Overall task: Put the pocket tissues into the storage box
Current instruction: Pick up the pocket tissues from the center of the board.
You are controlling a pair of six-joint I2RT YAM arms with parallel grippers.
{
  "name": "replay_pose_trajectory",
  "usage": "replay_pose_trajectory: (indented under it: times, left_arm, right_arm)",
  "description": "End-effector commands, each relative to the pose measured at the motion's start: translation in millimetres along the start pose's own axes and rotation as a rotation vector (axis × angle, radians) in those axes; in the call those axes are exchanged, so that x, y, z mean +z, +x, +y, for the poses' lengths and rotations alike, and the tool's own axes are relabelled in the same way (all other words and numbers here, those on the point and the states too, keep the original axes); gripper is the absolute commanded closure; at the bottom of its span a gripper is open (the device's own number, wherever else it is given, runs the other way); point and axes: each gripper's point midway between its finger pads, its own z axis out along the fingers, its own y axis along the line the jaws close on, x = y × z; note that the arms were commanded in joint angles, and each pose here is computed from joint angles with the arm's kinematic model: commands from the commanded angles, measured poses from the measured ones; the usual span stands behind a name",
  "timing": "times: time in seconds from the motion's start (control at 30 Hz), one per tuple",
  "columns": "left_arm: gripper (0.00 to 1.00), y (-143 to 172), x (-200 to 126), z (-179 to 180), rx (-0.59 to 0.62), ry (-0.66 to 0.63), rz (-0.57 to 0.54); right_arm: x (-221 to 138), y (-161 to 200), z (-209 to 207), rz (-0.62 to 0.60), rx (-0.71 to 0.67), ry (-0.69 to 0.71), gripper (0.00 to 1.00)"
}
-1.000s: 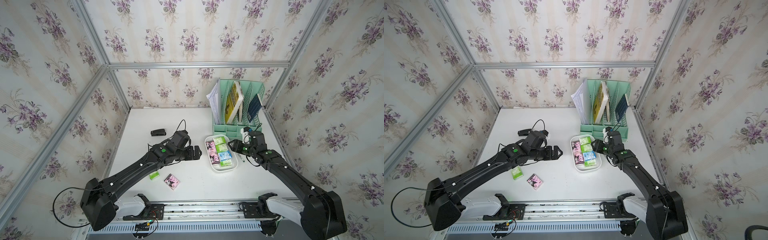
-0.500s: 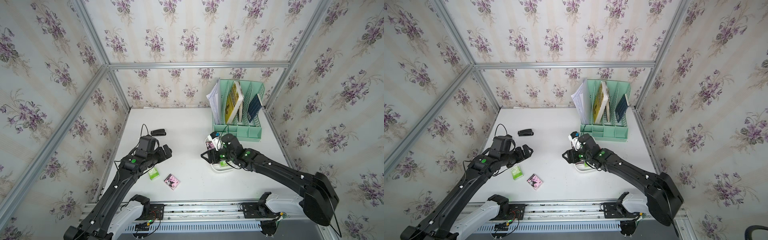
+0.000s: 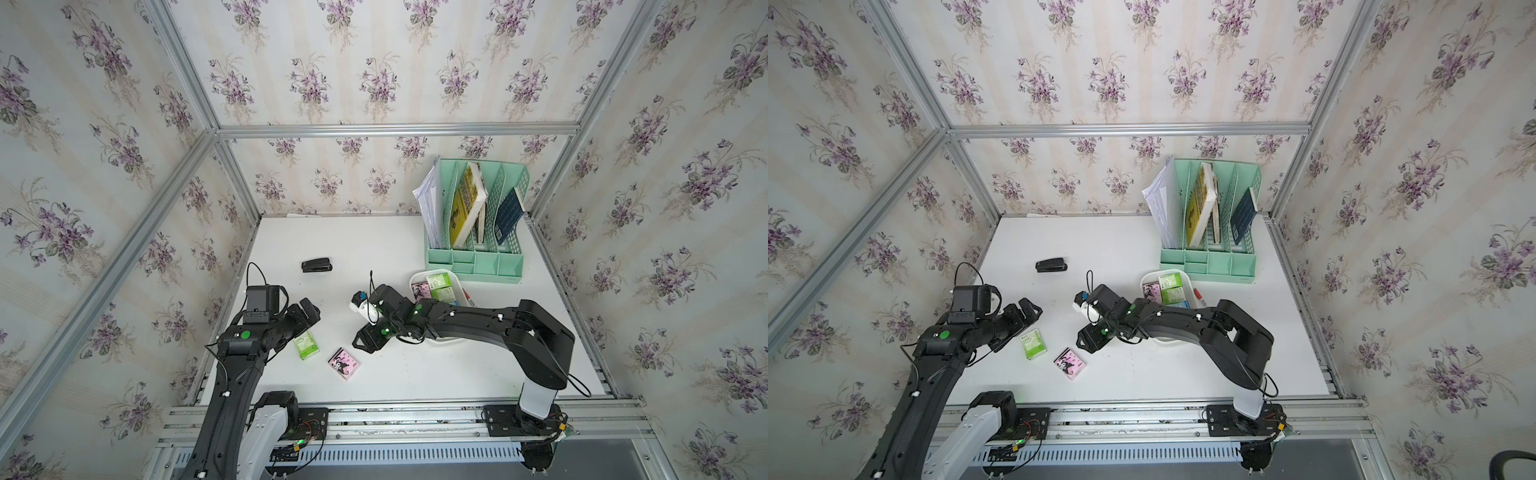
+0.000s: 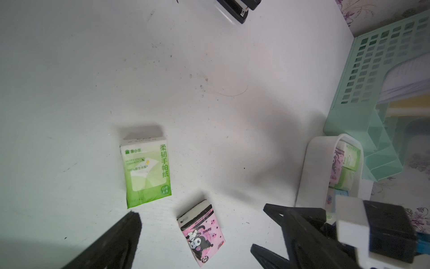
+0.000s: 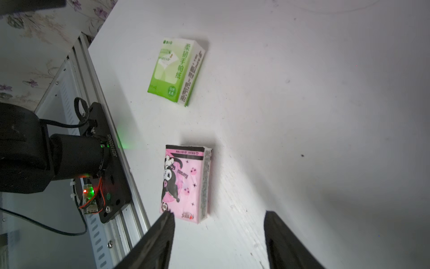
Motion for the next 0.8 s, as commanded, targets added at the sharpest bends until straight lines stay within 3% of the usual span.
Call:
replay_pose_trajectory:
  times: [0.0,0.53,0.63,0.77]
  left_arm:
    - [0.01,4,-1,2,0.006,0.015,0.019]
    - [0.01,5,-5,2,-0.011,0.044,0.015]
    - [0.01,6,-4,3,-0.010,0.046,0.014]
    - [0.01,7,-3,5,-0.011,0.043,0.015]
  right_arm:
    - [12,8,7,0.071,-0.034,-0.026,0.36]
    - [59,35,20,0.238,-0.071,-0.048,0.43]
    - [64,38,19,0.259,-0.075,-0.037,0.53]
    - [68,40,13,0.272,-0.062,-0.005,0.79]
